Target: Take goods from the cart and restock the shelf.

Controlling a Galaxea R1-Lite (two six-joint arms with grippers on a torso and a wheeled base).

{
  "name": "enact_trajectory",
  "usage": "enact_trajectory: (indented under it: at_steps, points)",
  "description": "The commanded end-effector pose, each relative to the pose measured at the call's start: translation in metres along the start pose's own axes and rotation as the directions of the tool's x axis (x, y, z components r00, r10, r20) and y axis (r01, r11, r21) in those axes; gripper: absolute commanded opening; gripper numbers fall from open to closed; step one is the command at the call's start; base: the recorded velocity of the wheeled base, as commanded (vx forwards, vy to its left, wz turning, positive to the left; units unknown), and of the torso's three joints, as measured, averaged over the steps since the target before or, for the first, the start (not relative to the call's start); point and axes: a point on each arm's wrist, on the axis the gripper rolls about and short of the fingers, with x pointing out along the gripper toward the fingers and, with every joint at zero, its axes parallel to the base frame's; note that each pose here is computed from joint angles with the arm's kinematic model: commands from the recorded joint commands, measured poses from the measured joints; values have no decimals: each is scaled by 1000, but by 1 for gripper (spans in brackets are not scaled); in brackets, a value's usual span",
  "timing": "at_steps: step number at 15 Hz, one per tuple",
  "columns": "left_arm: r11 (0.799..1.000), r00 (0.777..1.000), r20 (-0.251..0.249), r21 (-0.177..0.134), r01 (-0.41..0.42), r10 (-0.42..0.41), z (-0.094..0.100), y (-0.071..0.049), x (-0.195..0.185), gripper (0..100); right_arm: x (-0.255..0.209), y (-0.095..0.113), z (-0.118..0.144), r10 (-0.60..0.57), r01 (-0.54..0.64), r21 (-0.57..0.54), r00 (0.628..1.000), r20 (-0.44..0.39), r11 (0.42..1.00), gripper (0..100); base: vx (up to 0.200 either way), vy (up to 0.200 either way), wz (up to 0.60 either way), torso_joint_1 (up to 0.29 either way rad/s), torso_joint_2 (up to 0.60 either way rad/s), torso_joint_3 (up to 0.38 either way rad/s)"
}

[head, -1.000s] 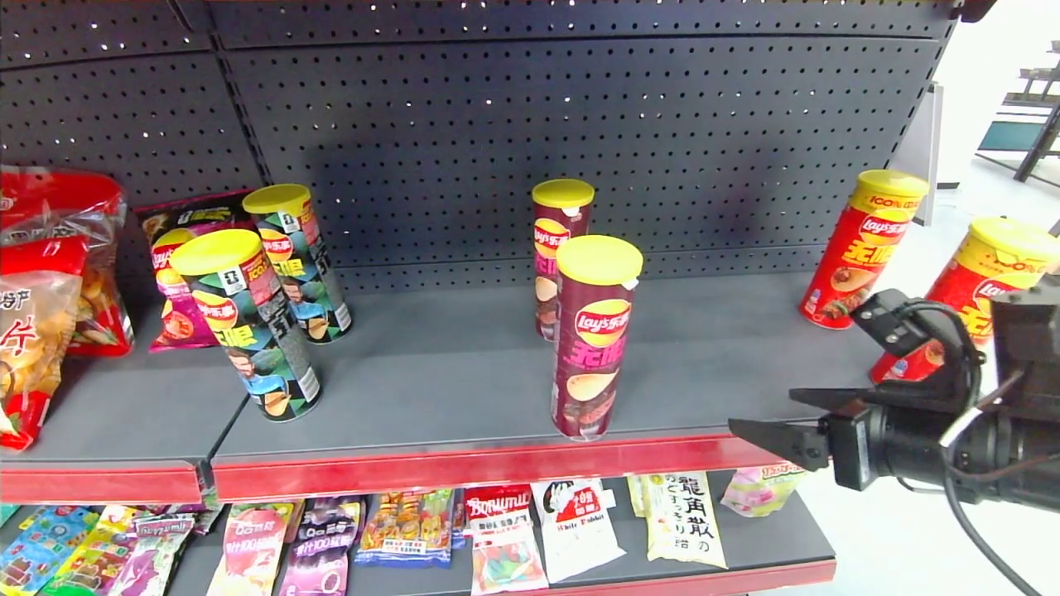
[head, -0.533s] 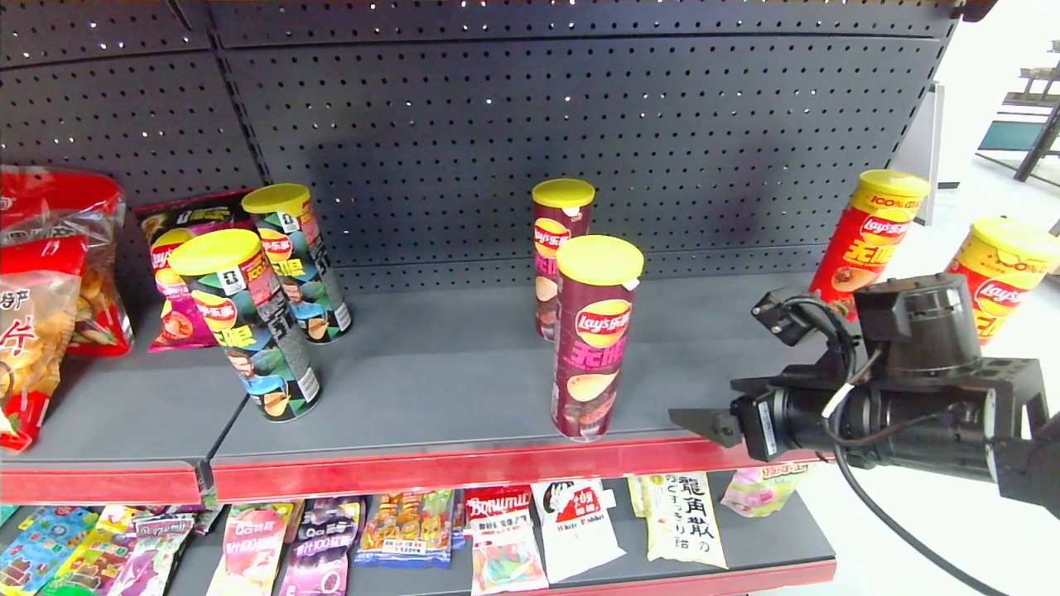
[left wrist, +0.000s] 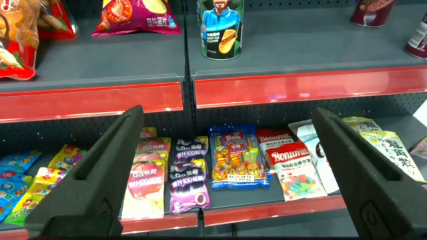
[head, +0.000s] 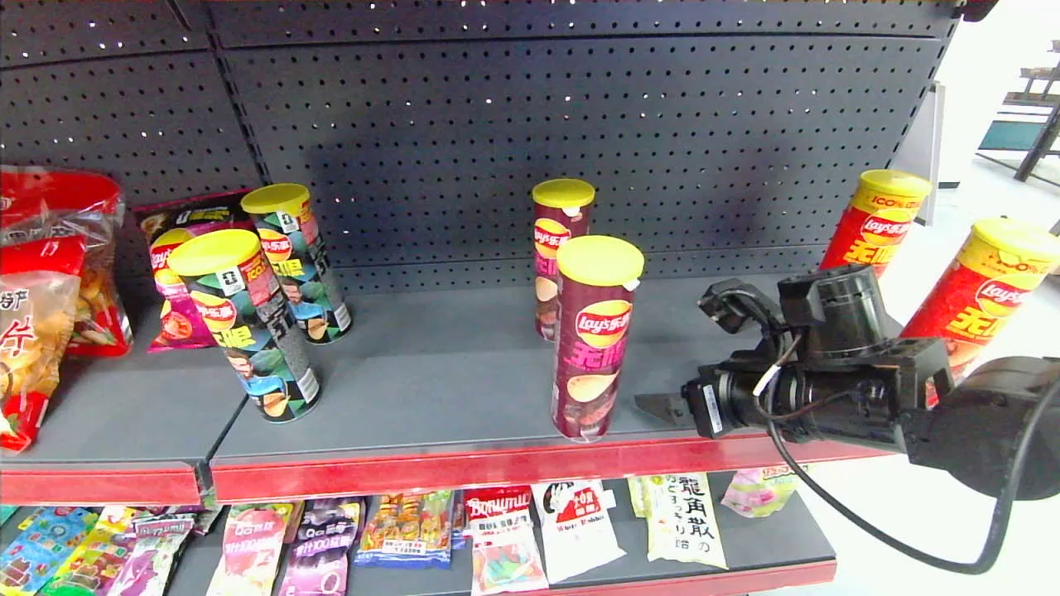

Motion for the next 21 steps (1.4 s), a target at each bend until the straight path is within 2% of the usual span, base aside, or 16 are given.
enact_trajectory:
  at_steps: [1, 6, 21]
  points:
    - [1000, 1000, 0, 0, 0, 0, 0, 0, 0, 100, 8, 1, 0, 1, -1, -10, 1000, -15, 1000, 100, 0, 0, 0, 0, 0, 0]
    - [1000, 1000, 0, 0, 0, 0, 0, 0, 0, 100, 21, 3, -3, 5, -7, -37, 999, -41, 999, 100, 0, 0, 0, 0, 0, 0]
    - [1000, 1000, 0, 0, 0, 0, 0, 0, 0, 100, 37, 19, 3, 12, -15, -70, 999, -35, 997, 100, 0, 0, 0, 0, 0, 0]
